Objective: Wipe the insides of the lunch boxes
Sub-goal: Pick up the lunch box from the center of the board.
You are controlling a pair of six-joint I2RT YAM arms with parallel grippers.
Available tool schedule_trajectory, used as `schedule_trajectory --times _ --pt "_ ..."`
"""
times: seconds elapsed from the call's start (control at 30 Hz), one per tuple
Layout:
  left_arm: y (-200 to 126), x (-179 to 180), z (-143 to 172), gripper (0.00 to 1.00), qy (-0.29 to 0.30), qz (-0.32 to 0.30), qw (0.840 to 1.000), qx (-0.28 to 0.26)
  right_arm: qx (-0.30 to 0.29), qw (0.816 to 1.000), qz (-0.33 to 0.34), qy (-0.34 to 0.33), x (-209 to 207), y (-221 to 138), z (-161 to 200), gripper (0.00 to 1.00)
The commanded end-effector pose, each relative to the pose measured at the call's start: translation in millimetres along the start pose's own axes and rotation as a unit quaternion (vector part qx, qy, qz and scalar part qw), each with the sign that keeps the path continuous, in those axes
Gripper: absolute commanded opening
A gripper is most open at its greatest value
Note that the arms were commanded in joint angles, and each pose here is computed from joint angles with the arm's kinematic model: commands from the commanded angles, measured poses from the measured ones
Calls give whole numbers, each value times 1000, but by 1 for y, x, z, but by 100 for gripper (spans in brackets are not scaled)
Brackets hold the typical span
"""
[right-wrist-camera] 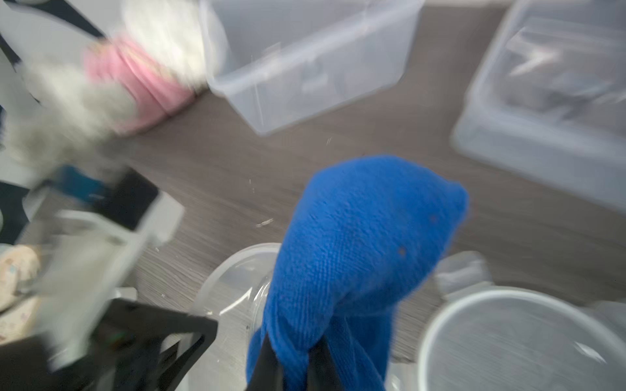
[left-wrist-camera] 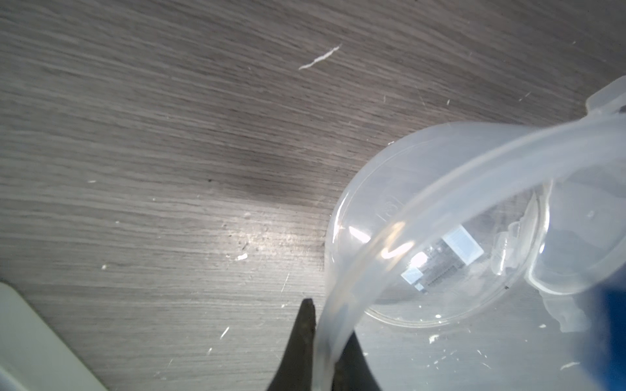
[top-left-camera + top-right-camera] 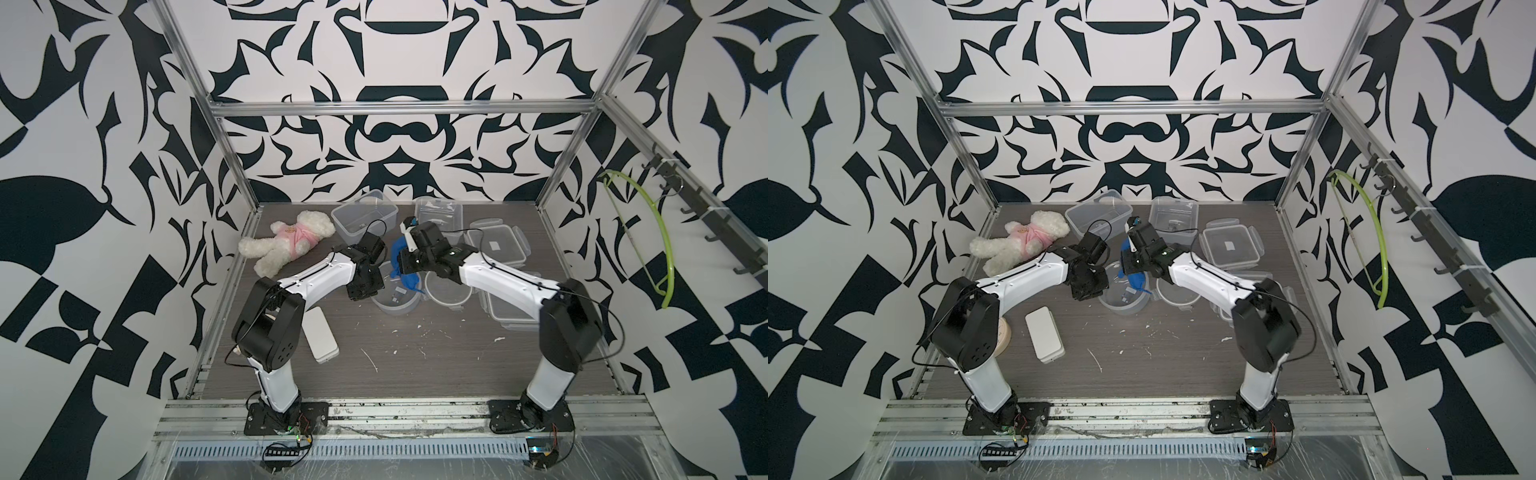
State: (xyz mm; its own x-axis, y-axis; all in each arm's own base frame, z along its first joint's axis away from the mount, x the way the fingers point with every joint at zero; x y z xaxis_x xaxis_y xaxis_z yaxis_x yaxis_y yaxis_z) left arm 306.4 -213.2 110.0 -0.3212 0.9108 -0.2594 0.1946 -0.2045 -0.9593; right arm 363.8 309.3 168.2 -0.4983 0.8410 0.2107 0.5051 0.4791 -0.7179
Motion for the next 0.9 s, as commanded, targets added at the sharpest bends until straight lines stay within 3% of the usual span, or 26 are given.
schedule_trajectory --times 0.0,0.13,0.27,0.47,0.53,0.6,0.67,0.73,0.87 --pt "-19 -7 0 5 2 21 1000 -7 15 996 -82 21 28 21 1 0" --pt "-20 -8 -1 5 4 21 1000 -9 46 990 -131 15 58 41 22 0" --pt "-19 -9 -2 5 4 23 1000 -9 74 974 -205 54 72 66 44 0" --pt "-16 -7 0 5 4 21 1000 -4 79 963 -250 63 85 87 33 0" --pt "-15 -5 1 5 3 21 1000 -2 67 975 -208 49 77 86 21 0" --pt "-16 -3 2 5 2 20 1000 -3 45 994 -99 30 51 80 8 0" --pt "-16 -1 4 5 2 18 1000 -2 26 999 21 -4 20 62 -6 0" --pt "-15 1 6 5 2 16 1000 1 18 994 103 -38 -4 45 -17 0" --pt "-11 2 6 5 3 11 1000 5 78 943 287 -147 -50 23 -16 0"
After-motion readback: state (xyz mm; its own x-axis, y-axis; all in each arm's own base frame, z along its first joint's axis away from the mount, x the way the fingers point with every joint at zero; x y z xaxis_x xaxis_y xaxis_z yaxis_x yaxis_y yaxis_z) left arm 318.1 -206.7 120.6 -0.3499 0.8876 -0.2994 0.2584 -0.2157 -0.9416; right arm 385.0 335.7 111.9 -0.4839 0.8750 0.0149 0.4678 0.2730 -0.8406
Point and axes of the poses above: each gripper's point midway between its finger pads, its own y axis out along the fingers, its own x axis along the line the jaws close on, z = x × y, the point moved 4 cm from there along -y, back along the fingers, and after that the axes turned 8 degrees about -y, right-handed, at the moved point
